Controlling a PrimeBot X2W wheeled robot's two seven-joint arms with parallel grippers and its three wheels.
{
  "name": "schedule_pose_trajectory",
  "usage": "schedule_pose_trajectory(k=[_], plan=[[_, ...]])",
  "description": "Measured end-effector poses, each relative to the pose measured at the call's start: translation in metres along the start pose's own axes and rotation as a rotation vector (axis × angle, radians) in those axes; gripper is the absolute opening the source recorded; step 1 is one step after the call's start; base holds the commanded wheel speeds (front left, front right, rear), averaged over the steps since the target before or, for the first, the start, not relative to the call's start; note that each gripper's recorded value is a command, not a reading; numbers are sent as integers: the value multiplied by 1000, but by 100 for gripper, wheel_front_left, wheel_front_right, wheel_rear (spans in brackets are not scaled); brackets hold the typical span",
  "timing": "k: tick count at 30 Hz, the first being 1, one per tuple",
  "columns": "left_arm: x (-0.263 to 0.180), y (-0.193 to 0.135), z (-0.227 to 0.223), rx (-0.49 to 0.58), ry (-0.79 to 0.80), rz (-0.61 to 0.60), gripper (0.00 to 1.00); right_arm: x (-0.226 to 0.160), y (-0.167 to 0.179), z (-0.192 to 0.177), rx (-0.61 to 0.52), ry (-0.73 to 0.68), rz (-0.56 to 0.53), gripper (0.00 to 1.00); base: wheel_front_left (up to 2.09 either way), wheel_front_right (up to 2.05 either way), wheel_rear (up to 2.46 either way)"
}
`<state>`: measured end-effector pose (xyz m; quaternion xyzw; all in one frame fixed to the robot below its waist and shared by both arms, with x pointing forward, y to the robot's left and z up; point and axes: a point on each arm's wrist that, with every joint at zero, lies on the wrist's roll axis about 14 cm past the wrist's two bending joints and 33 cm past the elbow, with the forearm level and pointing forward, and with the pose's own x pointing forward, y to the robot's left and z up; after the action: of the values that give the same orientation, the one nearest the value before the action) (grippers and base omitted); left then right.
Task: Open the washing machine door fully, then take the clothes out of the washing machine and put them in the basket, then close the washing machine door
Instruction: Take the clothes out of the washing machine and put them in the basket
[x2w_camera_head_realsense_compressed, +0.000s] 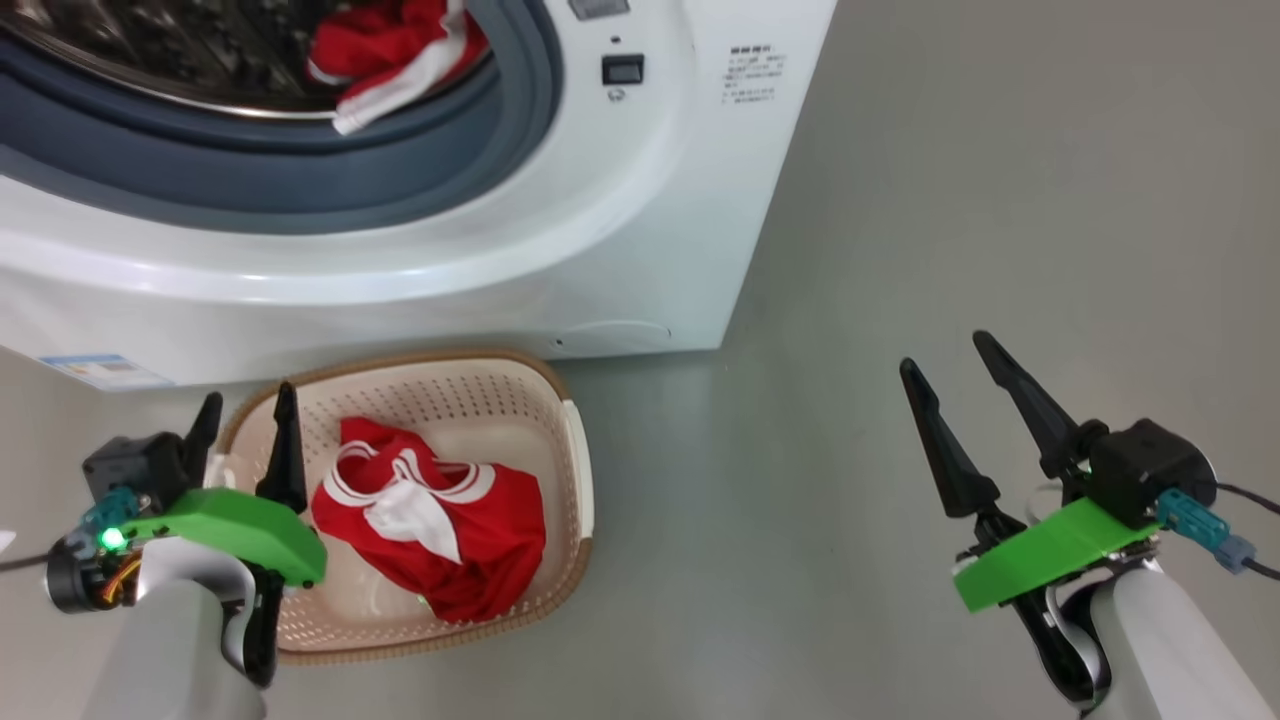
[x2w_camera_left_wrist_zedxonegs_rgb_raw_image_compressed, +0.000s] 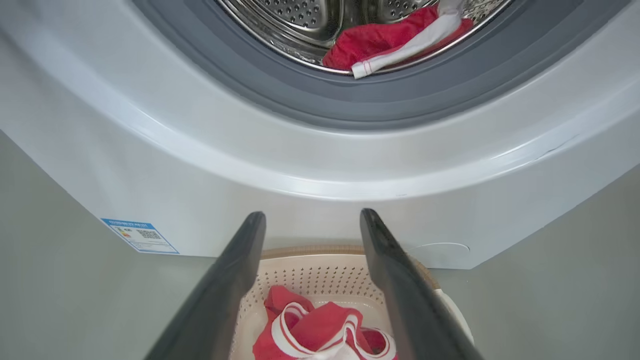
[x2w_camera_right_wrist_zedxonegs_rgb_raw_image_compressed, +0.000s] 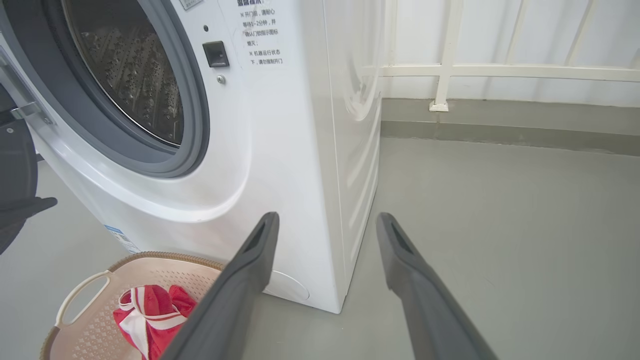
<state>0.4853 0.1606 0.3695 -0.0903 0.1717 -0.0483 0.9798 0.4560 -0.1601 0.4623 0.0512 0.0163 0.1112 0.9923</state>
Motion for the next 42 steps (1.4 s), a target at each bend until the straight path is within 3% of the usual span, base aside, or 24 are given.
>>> schedule_pose_trajectory(k=[14,28,42], plan=[[-54,-1,69,64,-261,5,100,-23,4,17,-4,-33,-7,100,0,0,0],[-109,9,59,48,-296,55,100,-52,-7,21,7,-40,-68,100,0,0,0],[-109,-2,56,39,-293,31,100,-55,-10,23,8,-45,-82,100,0,0,0]])
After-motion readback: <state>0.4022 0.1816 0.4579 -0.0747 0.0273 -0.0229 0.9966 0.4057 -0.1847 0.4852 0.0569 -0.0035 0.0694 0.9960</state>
